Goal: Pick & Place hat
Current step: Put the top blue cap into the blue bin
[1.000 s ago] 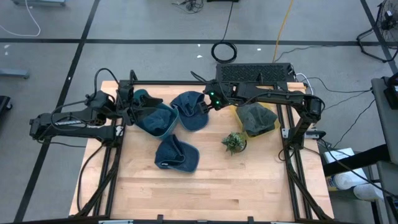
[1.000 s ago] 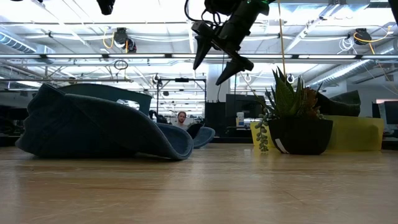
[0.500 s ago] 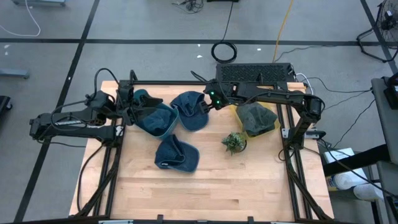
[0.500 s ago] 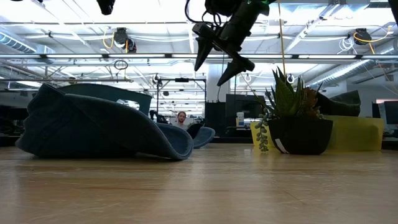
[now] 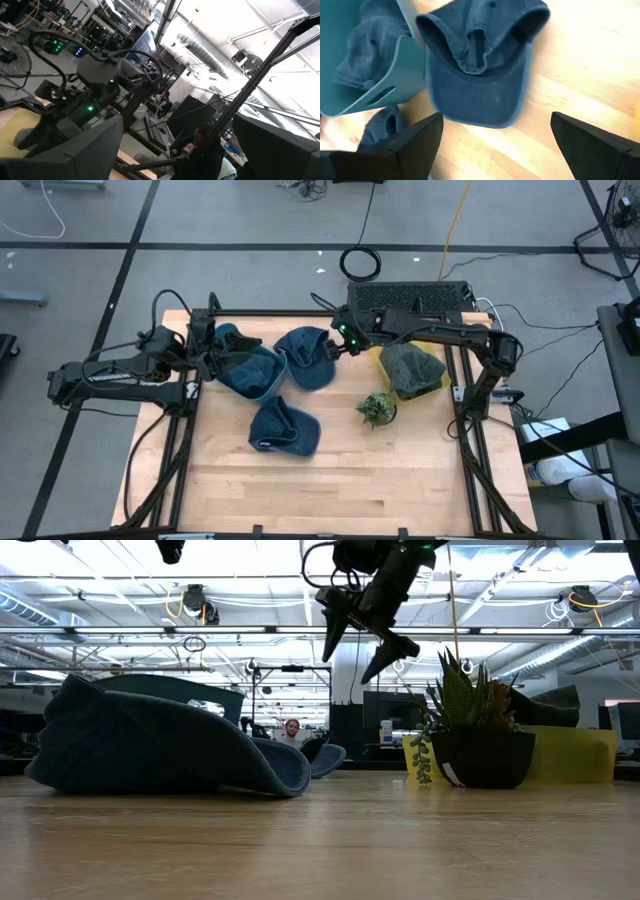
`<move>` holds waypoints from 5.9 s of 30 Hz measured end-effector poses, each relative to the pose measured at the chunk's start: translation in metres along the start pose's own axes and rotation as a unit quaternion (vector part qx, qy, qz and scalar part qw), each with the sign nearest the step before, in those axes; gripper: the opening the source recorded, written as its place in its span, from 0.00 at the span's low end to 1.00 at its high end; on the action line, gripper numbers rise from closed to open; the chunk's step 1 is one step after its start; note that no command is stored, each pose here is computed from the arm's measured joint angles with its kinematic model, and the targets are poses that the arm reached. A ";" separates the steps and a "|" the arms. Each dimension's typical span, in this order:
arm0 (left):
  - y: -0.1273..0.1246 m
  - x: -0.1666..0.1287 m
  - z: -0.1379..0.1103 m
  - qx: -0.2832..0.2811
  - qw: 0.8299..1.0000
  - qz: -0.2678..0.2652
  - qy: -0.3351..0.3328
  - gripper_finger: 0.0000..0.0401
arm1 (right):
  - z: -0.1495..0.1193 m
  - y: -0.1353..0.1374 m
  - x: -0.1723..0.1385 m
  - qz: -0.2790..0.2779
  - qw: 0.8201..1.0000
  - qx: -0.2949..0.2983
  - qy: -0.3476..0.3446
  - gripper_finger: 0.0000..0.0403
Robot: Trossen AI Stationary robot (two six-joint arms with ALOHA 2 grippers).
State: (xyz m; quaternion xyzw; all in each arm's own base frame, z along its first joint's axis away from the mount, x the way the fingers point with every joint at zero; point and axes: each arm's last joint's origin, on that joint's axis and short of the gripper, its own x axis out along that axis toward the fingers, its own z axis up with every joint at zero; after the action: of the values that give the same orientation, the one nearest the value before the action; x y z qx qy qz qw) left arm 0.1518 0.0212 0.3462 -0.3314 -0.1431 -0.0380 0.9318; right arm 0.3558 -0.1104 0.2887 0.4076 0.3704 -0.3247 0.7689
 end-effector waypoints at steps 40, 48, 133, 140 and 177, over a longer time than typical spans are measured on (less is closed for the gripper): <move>0.002 0.000 0.003 0.002 1.000 0.006 -0.011 0.96 | -0.040 -0.065 0.116 0.069 0.995 0.065 0.030 0.89; 0.004 -0.001 0.006 0.012 1.000 0.012 -0.022 0.96 | -0.038 -0.063 0.122 0.085 0.994 0.066 0.022 0.89; 0.004 -0.001 0.006 0.003 1.000 0.007 -0.019 0.96 | -0.038 -0.055 0.033 0.048 0.997 -0.058 -0.021 0.00; 0.004 -0.001 0.006 0.002 1.000 0.002 -0.014 0.96 | -0.044 -0.049 0.018 0.060 0.991 -0.121 -0.026 0.00; 0.027 -0.006 0.011 0.029 0.995 0.097 -0.010 0.96 | -0.049 -0.051 -0.101 0.110 0.932 -0.290 -0.187 0.00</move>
State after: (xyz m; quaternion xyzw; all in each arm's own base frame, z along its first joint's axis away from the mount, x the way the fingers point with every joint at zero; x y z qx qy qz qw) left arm 0.1478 0.0488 0.3362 -0.3168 -0.1209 0.0598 0.9389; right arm 0.2481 -0.0709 0.3342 0.1371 0.2506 -0.1875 0.9398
